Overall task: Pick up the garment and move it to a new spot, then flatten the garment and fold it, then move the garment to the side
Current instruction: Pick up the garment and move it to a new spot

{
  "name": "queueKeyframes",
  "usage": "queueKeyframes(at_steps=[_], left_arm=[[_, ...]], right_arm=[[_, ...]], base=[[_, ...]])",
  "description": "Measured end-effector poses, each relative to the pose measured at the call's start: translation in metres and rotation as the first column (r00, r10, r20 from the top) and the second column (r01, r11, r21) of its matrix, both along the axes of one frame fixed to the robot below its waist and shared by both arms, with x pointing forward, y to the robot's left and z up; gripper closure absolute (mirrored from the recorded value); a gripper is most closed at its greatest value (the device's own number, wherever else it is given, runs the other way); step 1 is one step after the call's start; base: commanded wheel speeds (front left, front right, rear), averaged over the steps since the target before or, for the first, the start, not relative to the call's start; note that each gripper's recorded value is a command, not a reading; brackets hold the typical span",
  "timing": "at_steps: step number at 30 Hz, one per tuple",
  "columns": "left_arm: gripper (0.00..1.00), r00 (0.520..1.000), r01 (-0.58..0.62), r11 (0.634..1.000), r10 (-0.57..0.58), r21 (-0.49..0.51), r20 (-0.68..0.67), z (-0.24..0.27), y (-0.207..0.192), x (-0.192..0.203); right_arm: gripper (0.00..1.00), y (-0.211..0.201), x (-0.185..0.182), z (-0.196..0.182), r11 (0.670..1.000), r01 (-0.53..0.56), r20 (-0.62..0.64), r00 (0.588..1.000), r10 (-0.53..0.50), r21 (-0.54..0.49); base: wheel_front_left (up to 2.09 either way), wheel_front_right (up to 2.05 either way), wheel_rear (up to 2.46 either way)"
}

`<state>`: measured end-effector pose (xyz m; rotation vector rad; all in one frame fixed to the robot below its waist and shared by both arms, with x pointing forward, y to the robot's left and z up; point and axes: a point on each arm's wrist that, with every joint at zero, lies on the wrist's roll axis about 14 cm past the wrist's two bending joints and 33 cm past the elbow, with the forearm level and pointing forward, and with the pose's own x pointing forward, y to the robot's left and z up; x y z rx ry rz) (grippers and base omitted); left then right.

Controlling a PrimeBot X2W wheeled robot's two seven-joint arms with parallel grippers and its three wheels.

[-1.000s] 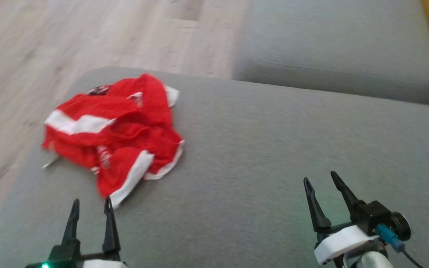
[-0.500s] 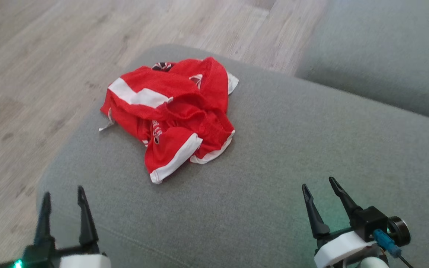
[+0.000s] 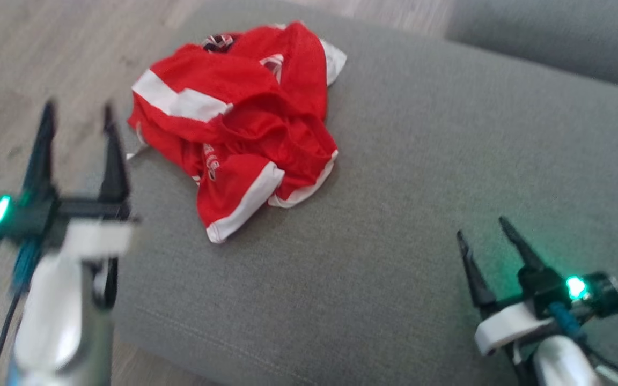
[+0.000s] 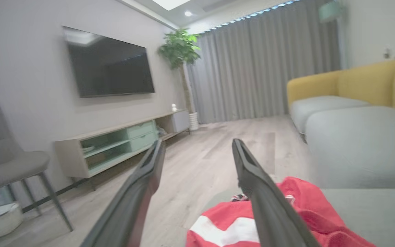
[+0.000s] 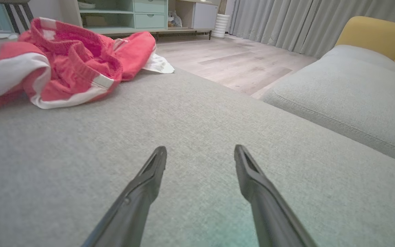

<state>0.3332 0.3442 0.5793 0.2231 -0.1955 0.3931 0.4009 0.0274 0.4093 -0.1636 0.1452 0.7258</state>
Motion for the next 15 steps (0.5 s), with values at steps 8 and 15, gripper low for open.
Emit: queueKeyframes(at_steps=[8,15], left_arm=[[0.0,0.944,0.136,0.991,-0.132,-0.009,-0.302,-0.054,-0.02,0.104],[0.0,0.764,0.115,0.984,-0.176,-0.139,-0.62,-0.154,-0.036,0.106]], right_arm=[[0.0,-0.025,0.033,-0.031,0.997,-0.006,0.005,1.0,0.007,-0.076],[0.0,-0.034,0.054,-0.043,0.996,-0.008,0.026,1.0,0.01,-0.084]], base=[[0.0,0.0,0.0],[0.0,0.0,0.0]])
